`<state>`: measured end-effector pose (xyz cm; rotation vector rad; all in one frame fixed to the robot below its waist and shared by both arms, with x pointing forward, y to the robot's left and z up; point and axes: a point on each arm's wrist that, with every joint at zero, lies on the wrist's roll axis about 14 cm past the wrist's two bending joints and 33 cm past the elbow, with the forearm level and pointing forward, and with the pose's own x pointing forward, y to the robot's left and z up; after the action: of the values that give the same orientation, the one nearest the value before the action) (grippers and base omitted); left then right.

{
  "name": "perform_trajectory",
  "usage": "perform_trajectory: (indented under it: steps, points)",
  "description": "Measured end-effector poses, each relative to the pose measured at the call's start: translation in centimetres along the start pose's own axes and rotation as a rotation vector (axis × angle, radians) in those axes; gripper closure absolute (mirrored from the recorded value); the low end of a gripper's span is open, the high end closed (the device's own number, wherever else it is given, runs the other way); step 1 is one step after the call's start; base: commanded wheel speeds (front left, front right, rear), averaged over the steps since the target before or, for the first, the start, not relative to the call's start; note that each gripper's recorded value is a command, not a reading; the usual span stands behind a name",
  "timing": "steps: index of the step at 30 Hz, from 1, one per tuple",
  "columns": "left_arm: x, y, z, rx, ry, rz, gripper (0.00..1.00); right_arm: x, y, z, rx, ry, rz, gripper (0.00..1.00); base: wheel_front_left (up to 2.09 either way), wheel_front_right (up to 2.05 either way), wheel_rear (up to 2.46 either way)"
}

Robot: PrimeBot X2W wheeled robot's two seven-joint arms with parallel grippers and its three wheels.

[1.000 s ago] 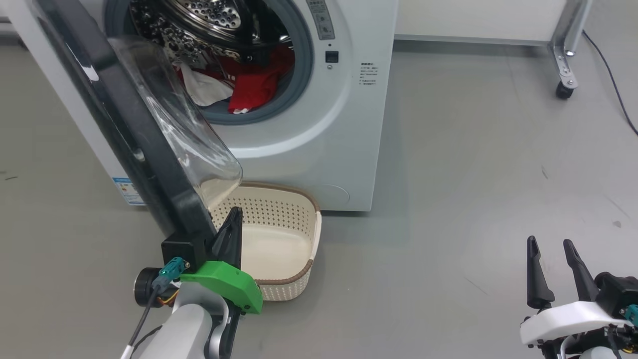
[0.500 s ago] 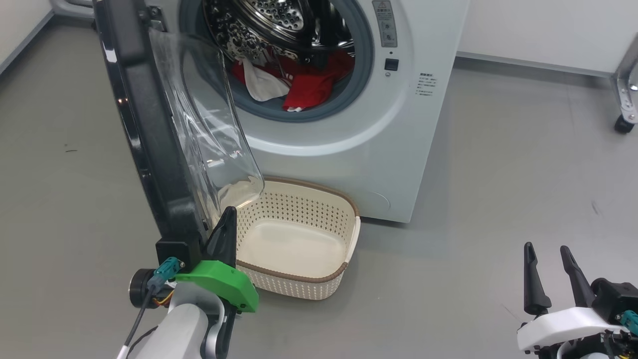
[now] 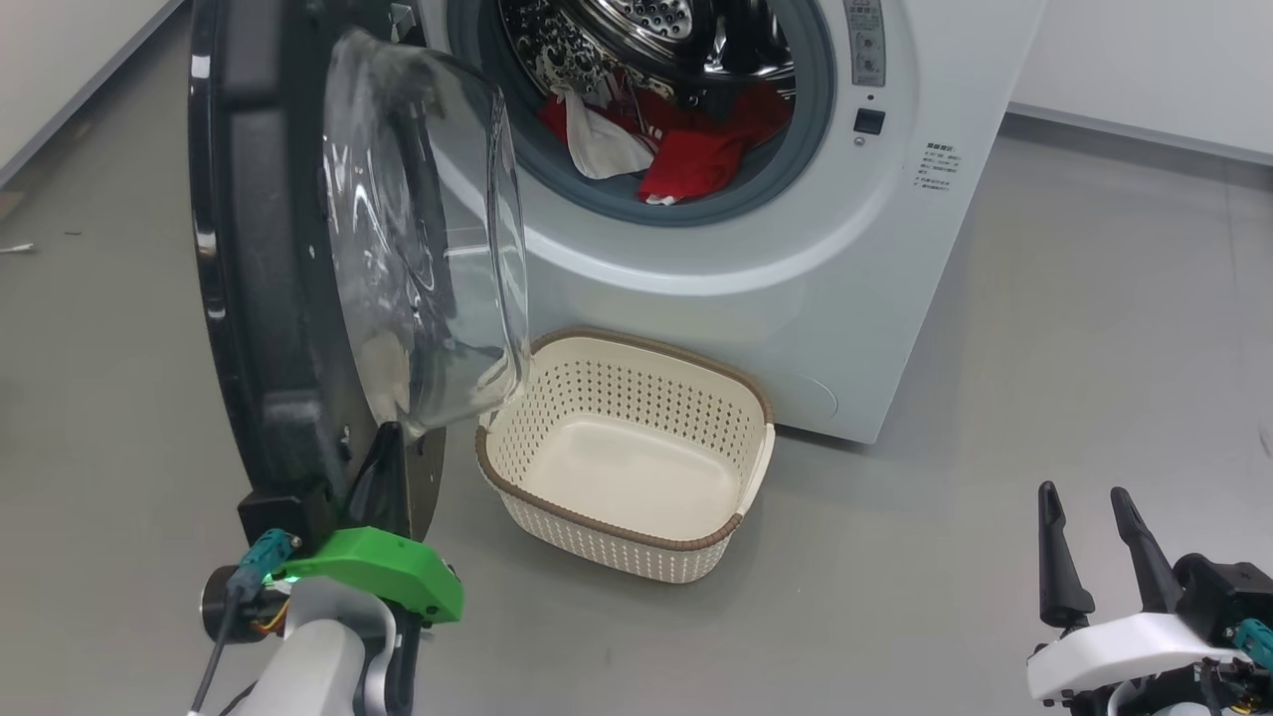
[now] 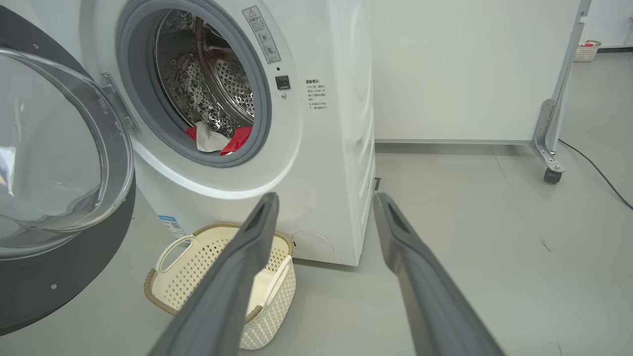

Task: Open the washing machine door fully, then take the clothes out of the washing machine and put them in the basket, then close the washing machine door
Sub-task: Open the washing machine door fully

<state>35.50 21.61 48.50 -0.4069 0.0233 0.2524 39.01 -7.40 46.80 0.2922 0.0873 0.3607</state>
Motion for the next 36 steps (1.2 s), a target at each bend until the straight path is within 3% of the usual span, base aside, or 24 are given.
perform_trajectory:
  steps: [16, 36]
  points:
    - [0.2, 6.5, 2.5, -0.017, -0.083, 0.204, 1.0, 1.1, -0.3, -1.9, -0.014, 0.06, 0.034, 0.0, 0.0, 0.0, 0.0]
    - [-0.1, 13.4, 4.3, -0.014, -0.155, 0.428, 1.0, 2.3, -3.3, -3.7, -0.066, 0.128, 0.049, 0.0, 0.0, 0.0, 0.0]
